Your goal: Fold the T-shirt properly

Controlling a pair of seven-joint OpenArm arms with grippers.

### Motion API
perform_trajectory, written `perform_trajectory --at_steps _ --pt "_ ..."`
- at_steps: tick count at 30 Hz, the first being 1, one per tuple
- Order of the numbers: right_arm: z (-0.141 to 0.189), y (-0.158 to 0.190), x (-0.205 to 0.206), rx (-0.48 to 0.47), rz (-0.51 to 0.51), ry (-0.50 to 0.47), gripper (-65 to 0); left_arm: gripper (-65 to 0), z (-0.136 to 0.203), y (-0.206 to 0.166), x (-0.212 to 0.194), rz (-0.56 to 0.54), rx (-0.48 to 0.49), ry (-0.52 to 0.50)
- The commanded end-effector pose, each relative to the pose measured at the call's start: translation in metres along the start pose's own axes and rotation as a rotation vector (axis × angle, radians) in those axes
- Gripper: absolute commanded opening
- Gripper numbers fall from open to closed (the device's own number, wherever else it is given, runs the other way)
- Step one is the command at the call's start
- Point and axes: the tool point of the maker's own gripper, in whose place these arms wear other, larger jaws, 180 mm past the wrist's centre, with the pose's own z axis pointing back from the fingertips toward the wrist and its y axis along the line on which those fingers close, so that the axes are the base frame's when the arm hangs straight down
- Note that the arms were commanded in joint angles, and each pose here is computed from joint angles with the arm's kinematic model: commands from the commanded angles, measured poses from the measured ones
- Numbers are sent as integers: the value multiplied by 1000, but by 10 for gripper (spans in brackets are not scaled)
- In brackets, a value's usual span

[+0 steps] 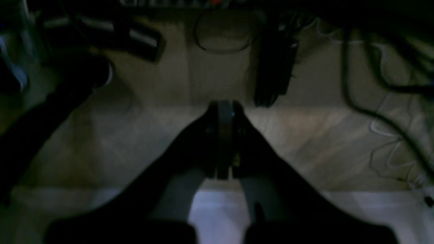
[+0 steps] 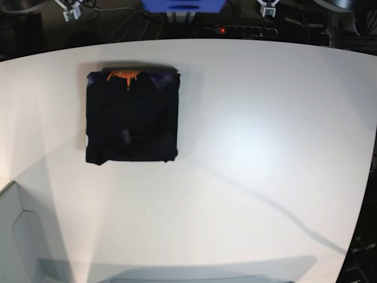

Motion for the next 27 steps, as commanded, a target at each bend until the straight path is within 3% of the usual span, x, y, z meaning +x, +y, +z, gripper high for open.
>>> perform_trajectory --at_steps 1,8,13,16,19,22,27 --pt "-2 -1 -6 4 -6 10 -650 -650 -2 3 -1 8 2 -8" --pt "-52 21 -12 130 -53 36 -650 -650 -41 -3 1 77 -22 21" --pt "-82 52 -7 236 -71 -5 -650 -650 -70 -14 0 144 -49 37" --pt "-99 71 -1 283 -88 -31 -650 -650 -83 -2 1 185 16 36" --pt "-121 64 -4 205 -117 -22 -650 -650 -90 12 8 209 113 19" --pt "-141 51 -11 67 -114 -17 -650 -650 -96 12 26 215 135 5" --pt "-148 15 -7 -235 37 -36 -650 -650 -102 6 51 223 119 8"
